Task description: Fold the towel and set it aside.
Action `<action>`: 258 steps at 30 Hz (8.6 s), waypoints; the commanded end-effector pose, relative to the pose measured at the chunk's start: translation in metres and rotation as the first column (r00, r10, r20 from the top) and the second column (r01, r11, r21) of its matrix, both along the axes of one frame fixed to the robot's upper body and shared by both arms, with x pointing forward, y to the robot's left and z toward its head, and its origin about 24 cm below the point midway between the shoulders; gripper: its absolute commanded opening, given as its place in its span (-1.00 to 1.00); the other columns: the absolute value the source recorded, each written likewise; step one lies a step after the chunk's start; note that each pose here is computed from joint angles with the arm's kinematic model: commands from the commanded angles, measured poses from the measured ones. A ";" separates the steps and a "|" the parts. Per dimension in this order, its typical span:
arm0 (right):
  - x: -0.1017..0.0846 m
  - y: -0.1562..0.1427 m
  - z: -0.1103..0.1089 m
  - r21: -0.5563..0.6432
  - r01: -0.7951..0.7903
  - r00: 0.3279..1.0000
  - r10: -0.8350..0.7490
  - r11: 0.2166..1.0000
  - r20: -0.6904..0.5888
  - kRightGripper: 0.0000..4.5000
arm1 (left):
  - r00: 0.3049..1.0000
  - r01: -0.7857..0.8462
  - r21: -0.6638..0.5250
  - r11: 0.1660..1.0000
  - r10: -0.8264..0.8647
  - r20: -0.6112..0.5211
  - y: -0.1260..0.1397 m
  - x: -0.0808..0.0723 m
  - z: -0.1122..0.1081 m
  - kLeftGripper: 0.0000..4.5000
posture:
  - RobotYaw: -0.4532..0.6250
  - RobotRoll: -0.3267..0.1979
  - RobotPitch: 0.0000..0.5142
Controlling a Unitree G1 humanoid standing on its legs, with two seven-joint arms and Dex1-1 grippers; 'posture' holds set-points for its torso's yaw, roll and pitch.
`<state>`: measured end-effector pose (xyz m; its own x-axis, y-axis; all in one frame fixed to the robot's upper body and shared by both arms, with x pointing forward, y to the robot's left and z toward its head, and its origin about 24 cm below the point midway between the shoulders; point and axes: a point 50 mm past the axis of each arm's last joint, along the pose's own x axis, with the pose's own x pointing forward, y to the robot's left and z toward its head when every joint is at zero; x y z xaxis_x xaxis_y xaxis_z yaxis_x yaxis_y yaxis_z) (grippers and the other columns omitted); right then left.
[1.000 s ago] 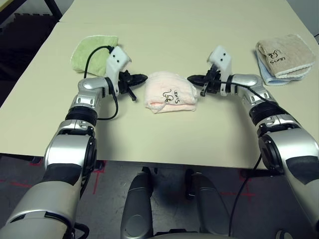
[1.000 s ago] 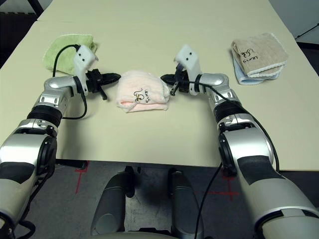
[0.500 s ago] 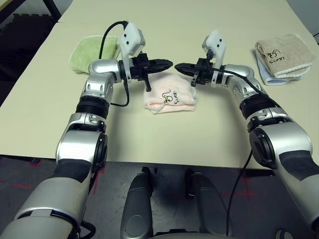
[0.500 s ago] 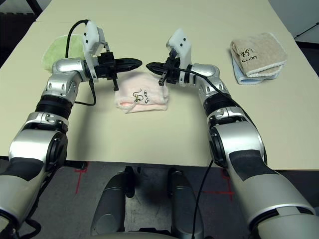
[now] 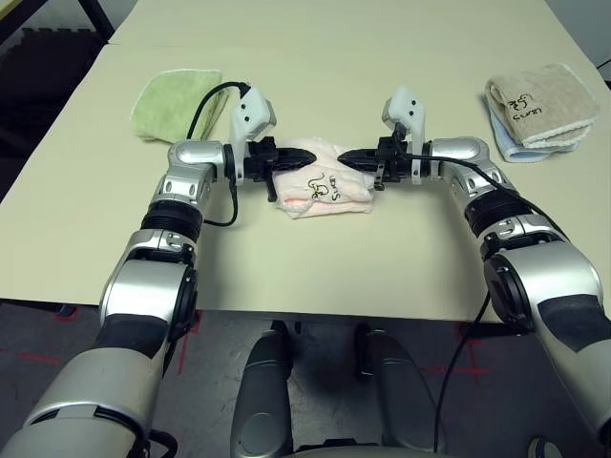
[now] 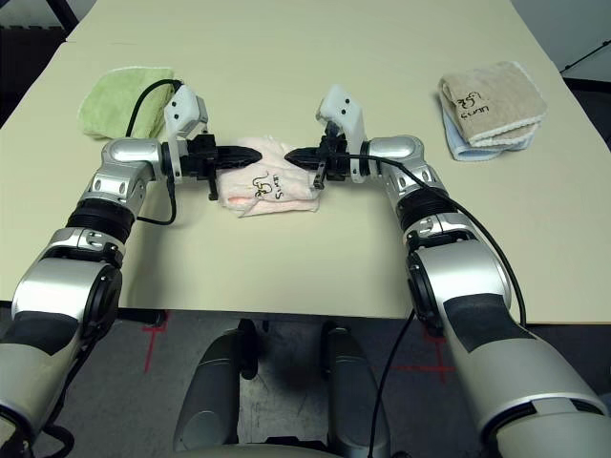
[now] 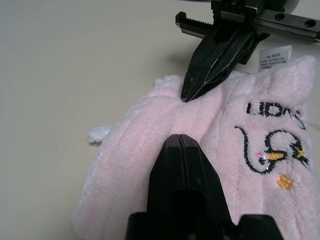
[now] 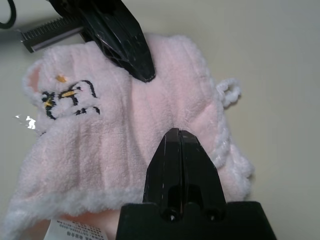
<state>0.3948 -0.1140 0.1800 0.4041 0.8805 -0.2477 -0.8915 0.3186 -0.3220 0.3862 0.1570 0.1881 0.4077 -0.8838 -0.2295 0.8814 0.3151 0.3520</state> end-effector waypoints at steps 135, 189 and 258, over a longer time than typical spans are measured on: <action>-0.070 -0.124 0.017 0.112 -0.106 0.986 0.119 0.988 -0.117 0.99 | 0.386 -0.519 -0.154 0.841 0.070 -0.920 0.056 -0.039 0.003 1.00 | -0.30 0.25 -0.10; -0.072 -0.123 0.017 0.089 -0.085 0.989 0.095 0.992 -0.111 1.00 | 0.324 -0.373 -0.233 0.898 -0.109 -0.940 -0.001 -0.027 0.001 -0.99 | -0.34 0.25 -0.13; -0.058 -0.090 0.037 0.360 -0.019 1.000 0.017 0.933 0.009 1.00 | 0.757 -0.536 -0.833 0.133 0.512 -0.405 0.123 0.012 0.096 -0.99 | -0.38 0.25 -0.13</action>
